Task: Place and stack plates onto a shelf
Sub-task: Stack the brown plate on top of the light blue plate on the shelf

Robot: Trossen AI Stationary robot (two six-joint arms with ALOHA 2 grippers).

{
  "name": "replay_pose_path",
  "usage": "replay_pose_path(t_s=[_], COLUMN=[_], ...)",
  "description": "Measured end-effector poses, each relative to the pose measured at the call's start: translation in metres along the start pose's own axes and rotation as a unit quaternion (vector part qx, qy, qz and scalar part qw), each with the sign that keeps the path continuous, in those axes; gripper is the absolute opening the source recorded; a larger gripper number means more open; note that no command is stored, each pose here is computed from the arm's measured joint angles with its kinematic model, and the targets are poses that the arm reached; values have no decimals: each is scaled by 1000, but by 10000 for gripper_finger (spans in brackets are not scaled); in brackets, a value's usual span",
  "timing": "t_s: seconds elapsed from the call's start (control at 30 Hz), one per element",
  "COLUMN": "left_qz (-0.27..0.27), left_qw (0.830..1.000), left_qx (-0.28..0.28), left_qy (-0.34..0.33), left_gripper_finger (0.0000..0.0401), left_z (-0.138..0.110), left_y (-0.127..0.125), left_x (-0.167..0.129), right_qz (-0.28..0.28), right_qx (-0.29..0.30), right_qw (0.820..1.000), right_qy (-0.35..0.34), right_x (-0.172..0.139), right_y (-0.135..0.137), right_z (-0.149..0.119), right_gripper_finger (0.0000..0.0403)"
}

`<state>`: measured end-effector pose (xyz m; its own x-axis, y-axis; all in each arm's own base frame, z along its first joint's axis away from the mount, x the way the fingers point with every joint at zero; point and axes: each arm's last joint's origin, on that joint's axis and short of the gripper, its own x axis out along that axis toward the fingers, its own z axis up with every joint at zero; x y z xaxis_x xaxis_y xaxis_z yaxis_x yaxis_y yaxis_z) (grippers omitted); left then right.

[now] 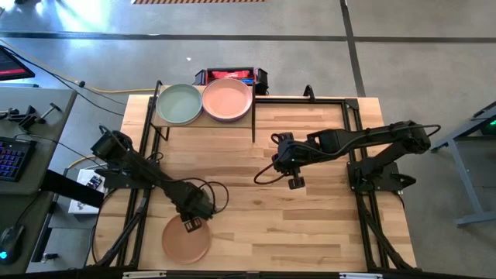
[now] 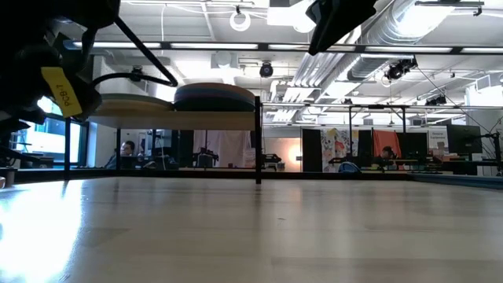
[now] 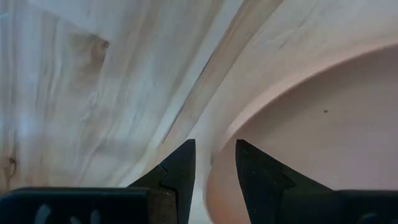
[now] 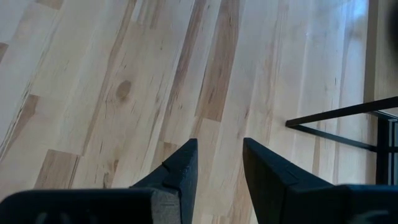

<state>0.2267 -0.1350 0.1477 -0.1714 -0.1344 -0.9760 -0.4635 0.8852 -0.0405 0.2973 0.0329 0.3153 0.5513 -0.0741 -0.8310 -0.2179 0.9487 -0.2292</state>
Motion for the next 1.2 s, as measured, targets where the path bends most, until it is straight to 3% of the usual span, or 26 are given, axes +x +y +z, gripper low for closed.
replay_pose_path(t_s=[0.4,0.73,1.0,1.2], left_qz=[-28,-37,-51,-79], left_qw=[1000,999,998,997], left_qx=[9,8,13,14], left_qy=[-4,-1,19,9], left_gripper_finger=[98,8,3,2], left_z=[9,7,6,3], left_y=[-10,-10,-10,-7], left_x=[12,9,8,-8], right_qz=[1,1,1,1], right_qx=[13,13,13,12], right_qw=[1000,1000,1000,1000], right_qy=[3,2,3,2], right_x=[0,0,0,0], right_y=[0,0,0,0], right_z=[0,0,0,0], right_gripper_finger=[106,106,106,106])
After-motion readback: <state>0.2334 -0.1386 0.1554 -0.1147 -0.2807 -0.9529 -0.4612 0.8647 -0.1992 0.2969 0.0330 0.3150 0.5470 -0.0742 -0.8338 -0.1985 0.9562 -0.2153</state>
